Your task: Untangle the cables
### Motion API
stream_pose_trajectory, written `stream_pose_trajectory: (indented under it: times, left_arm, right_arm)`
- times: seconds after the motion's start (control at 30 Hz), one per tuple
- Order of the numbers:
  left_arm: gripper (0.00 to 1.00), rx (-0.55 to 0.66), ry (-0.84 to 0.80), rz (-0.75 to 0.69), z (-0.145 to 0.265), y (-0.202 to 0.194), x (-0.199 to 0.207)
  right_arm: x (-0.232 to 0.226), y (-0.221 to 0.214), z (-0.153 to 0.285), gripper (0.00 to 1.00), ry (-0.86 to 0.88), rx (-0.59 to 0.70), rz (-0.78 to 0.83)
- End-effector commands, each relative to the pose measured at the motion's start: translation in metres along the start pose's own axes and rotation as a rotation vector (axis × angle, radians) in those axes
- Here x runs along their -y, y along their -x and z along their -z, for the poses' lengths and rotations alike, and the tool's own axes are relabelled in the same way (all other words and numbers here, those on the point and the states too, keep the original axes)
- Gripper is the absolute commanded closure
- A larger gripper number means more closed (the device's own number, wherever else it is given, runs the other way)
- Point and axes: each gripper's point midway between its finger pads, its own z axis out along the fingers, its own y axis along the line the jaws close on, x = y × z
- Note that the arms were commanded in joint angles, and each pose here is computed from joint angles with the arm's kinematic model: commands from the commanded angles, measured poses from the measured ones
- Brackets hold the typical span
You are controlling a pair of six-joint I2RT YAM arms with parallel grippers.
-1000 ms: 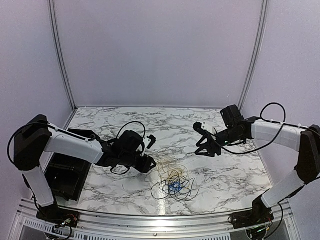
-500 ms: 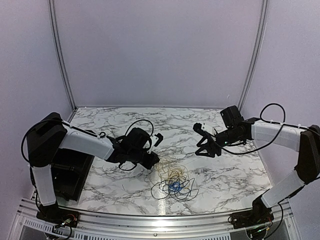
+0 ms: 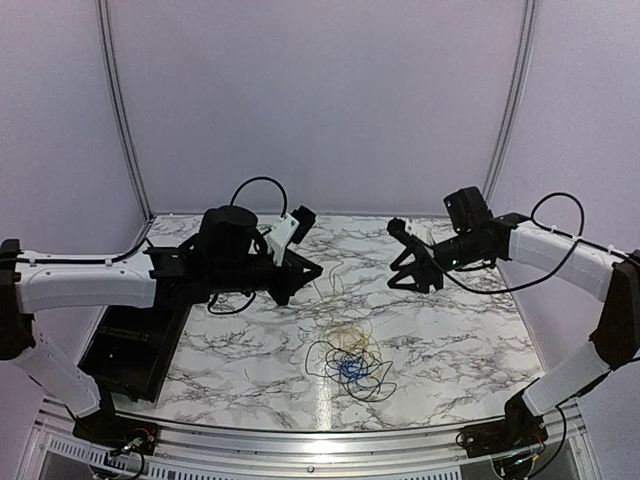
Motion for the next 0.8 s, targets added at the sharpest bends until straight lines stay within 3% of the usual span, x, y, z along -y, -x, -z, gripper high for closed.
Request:
stream_pose_trajectory:
  times: [0.0,0.23,0.5,0.6,0.77]
  left_arm:
    - [1.0,0.059,-0.04,-0.03,0.03,0.033,0.016]
    - [1.0,0.137,-0.08,-0.023,0.047,0.06,0.034]
    - [1.0,0.139,-0.123,-0.027,0.041,0.064,0.049]
    - [1.0,0.144,-0.132,-0.025,0.04,0.066,0.052]
    - [1.0,0.15,-0.127,-0.022,0.038,0.066,0.052]
  right_arm:
    - [-0.02,0.091,0.044,0.45,0.034,0.163,0.118]
    - [-0.069,0.15,0.044,0.34,0.128,0.267,0.234]
    - [-0.085,0.16,0.016,0.33,0.193,0.247,0.268]
    - [-0.087,0.16,0.01,0.42,0.201,0.252,0.28]
    - [-0.098,0.158,0.009,0.66,0.278,0.275,0.274]
